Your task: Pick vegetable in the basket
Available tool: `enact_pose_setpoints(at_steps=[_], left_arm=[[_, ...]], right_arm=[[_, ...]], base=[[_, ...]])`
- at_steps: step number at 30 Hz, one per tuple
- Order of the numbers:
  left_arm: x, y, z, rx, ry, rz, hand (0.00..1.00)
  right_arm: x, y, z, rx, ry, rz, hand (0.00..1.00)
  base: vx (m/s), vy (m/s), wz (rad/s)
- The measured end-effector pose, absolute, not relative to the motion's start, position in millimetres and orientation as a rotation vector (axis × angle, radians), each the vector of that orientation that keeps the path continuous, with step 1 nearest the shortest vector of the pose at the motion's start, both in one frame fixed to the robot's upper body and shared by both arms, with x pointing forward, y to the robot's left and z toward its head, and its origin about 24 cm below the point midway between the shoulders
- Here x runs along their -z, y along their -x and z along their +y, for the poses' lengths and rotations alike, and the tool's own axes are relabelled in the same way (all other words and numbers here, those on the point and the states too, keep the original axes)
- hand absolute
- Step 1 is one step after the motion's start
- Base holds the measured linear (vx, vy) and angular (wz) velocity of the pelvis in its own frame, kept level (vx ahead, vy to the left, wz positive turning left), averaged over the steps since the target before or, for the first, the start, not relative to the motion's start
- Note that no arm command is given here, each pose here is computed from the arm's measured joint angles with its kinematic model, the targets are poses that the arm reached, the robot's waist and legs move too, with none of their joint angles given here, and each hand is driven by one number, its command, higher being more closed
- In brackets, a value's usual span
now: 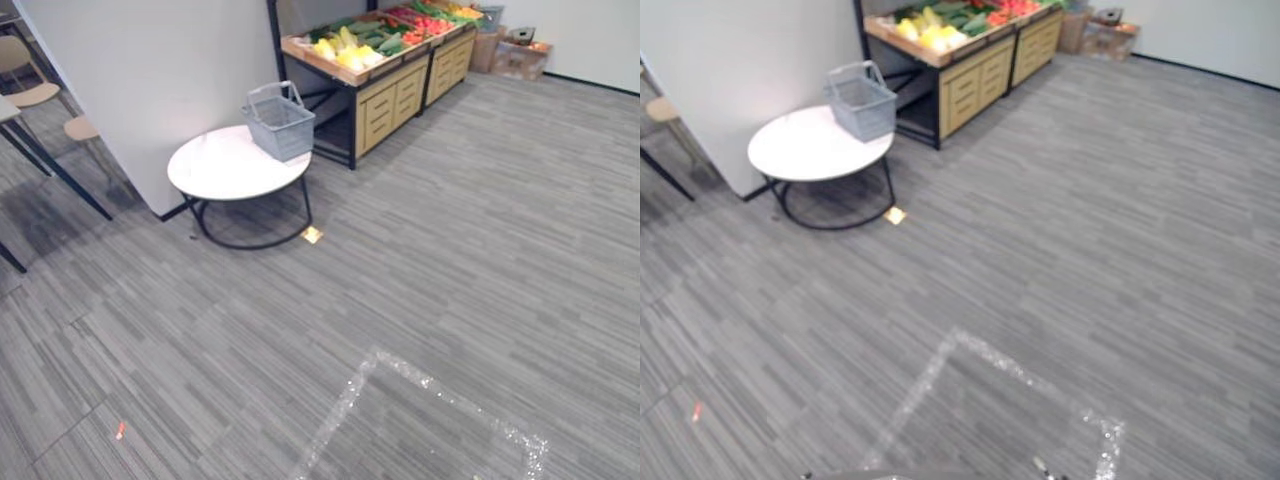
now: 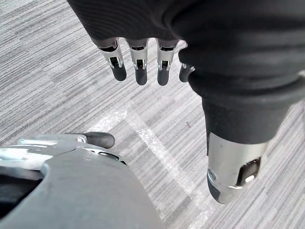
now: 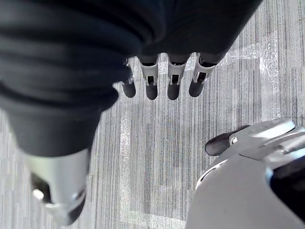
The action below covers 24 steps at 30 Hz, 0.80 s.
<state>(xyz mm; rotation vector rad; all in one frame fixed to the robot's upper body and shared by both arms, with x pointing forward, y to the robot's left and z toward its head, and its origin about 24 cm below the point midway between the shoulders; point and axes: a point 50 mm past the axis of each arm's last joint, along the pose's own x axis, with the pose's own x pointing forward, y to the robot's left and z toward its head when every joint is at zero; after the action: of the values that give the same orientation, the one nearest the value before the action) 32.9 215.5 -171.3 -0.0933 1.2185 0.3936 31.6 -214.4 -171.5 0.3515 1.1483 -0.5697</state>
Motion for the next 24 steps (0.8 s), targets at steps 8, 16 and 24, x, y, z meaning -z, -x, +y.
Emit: enact_pose_setpoints(at_steps=[8,16,24], left_arm=[[171,-33,216,-0.392,0.095,1.217,0.0],[169,-43,223,-0.468,0.131,1.171,0.0],[166,-41,220,-0.631,0.283,1.092,0.0]], right_arm=[[171,-32,-214,0.566,-0.353,1.148,0.0],[171,-44,-213,0.55,-0.364,1.118,0.0],[168,-50,-212,0.499,-0.32,1.091,0.0]], base=[[-0.05,-0.018,0.0],[-0.02,-0.044,-0.06],[0.11,-0.06,0.09]])
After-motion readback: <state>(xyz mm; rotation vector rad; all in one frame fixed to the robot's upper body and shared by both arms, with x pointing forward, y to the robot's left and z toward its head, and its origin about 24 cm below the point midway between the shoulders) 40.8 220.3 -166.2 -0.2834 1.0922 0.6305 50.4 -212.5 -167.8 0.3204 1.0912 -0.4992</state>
